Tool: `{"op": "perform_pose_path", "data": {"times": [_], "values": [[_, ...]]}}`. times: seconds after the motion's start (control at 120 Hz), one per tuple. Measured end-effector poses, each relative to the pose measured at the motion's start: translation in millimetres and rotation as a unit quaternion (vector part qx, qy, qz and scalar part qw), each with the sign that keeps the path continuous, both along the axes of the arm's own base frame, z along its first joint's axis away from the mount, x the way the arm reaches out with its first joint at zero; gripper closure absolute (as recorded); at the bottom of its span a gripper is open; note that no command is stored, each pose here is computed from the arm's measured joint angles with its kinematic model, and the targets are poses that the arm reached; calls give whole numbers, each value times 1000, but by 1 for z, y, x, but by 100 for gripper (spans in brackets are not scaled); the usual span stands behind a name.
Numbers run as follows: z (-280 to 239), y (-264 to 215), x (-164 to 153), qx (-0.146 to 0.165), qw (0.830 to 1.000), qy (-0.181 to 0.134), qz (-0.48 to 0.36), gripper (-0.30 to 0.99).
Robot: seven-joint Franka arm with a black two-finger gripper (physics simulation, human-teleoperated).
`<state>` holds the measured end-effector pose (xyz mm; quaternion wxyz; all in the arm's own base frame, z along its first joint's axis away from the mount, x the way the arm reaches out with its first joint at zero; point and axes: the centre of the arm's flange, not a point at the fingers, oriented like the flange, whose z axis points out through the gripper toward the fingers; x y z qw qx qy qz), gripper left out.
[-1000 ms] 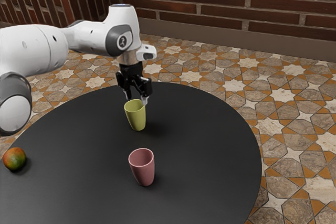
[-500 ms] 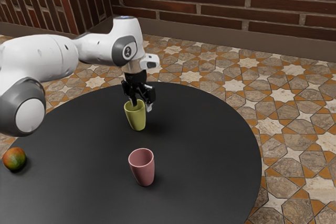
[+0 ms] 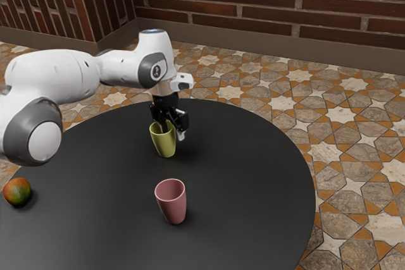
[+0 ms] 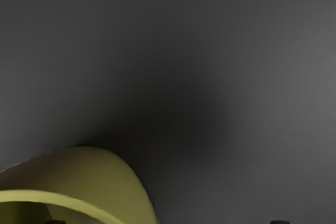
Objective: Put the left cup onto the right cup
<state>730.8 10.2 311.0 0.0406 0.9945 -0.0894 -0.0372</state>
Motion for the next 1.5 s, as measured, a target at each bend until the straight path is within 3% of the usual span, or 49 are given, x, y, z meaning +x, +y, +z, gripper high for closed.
{"op": "perform_pose_path", "data": {"times": [0.442,0.942,1.175,1.5], "values": [[1,0,1,1,1000,-2,-9,40],[5,2,0,4,1000,0,-10,72],[10,1,0,7,1000,-3,-11,77],[74,-28,-14,18,999,-22,-32,78]]}}
